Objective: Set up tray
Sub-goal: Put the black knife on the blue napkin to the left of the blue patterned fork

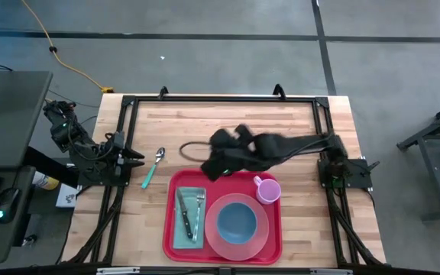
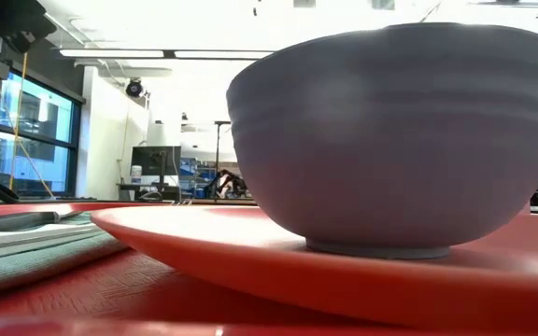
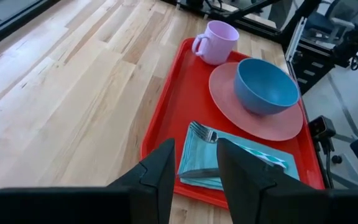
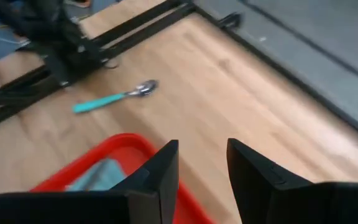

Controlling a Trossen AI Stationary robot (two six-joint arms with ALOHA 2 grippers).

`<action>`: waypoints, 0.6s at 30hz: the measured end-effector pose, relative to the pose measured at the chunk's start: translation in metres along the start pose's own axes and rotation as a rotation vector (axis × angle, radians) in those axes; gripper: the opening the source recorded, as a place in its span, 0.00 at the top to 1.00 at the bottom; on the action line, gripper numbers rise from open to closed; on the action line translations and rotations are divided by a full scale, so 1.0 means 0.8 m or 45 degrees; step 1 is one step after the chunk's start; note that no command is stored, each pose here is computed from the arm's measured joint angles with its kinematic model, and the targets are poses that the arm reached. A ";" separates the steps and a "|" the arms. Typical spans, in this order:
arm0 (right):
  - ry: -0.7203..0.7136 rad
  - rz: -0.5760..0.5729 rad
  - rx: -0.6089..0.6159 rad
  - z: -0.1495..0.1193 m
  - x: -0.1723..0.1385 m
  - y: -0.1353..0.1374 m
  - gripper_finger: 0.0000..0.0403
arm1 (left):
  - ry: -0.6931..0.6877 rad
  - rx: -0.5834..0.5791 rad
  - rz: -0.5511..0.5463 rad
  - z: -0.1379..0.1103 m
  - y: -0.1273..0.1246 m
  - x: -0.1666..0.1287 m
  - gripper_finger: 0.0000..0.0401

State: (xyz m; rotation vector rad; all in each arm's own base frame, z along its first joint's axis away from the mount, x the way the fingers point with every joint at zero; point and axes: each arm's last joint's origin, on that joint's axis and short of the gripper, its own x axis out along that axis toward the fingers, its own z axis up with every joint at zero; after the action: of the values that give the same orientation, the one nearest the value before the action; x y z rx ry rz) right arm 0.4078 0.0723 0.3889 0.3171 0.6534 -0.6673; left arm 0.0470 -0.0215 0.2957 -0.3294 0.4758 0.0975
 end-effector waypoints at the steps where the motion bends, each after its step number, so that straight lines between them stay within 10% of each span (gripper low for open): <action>1: -0.004 -0.025 -0.008 0.004 -0.011 -0.011 0.72 | 0.000 0.004 0.005 0.000 0.000 0.000 0.63; 18: -0.229 -0.293 0.103 0.044 -0.163 -0.165 0.72 | -0.017 0.054 0.100 -0.003 0.007 0.000 0.63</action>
State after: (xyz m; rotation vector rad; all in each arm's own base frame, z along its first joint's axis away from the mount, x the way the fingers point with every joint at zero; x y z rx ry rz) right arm 0.2584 0.0183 0.4914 0.2551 0.4953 -0.9327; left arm 0.0448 -0.0173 0.2921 -0.2683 0.4774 0.1659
